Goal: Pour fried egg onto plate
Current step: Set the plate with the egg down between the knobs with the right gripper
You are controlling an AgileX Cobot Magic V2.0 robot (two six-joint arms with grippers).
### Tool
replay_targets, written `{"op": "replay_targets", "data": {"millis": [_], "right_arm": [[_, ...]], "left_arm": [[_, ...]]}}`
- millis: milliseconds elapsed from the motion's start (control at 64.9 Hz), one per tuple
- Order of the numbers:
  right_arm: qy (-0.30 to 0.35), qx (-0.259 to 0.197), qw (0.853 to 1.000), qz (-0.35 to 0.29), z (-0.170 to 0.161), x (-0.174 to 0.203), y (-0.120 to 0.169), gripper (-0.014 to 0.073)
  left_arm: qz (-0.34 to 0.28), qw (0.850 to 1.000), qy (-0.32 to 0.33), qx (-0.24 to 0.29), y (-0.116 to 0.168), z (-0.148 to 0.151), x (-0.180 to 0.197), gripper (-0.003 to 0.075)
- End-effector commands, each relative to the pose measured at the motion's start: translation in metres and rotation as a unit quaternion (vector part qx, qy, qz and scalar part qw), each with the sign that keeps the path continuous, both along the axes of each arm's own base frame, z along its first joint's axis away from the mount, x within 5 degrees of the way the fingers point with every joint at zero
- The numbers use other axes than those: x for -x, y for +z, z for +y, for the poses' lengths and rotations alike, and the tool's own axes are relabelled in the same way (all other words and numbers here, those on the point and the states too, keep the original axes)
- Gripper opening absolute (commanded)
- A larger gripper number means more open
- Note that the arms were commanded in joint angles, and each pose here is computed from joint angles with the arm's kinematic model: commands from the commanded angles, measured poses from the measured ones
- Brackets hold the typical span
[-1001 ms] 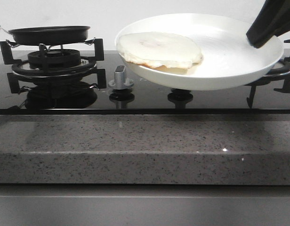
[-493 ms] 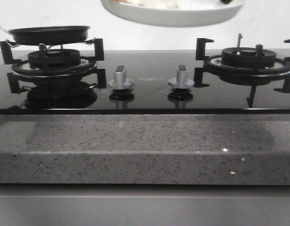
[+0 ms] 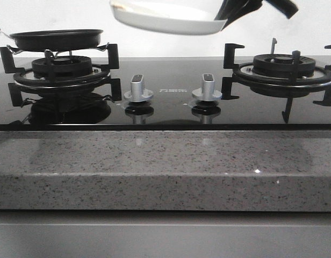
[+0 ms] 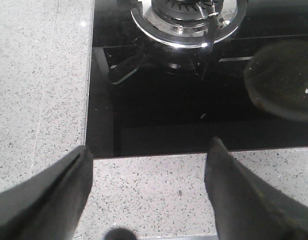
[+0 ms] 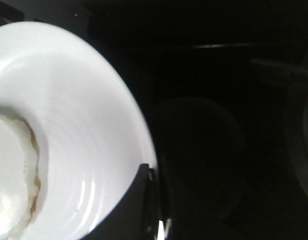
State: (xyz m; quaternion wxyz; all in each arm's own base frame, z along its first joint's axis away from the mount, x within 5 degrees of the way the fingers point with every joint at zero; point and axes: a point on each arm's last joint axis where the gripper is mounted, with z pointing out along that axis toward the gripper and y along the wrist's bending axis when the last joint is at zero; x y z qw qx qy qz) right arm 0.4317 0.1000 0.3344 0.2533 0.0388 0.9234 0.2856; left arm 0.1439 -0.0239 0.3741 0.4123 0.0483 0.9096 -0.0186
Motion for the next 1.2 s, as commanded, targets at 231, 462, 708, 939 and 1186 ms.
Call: {"op": "replay_targets", "data": {"millis": [231, 462, 708, 939, 1186], "right_arm": [[-0.004, -0.001, 1.000, 0.007, 0.006, -0.016, 0.001, -0.0057], [-0.006, 0.006, 1.000, 0.030, 0.010, -0.022, -0.017, -0.0057], [-0.004, 0.011, 0.999, 0.037, 0.010, -0.022, -0.020, 0.0013], [-0.003, 0.019, 0.999, 0.031, 0.007, -0.020, -0.014, 0.0276], [0.000, 0.021, 0.999, -0.032, 0.002, 0.008, 0.040, 0.0289]], "left_arm": [[-0.042, 0.999, -0.004, 0.012, 0.012, -0.002, -0.002, 0.0463], [-0.042, 0.999, -0.004, 0.012, 0.012, -0.002, -0.002, 0.0463], [-0.042, 0.999, -0.004, 0.012, 0.012, -0.002, -0.002, 0.0463], [-0.042, 0.999, -0.004, 0.012, 0.012, -0.002, -0.002, 0.0463], [-0.042, 0.999, -0.004, 0.012, 0.012, -0.002, -0.002, 0.0463]]}}
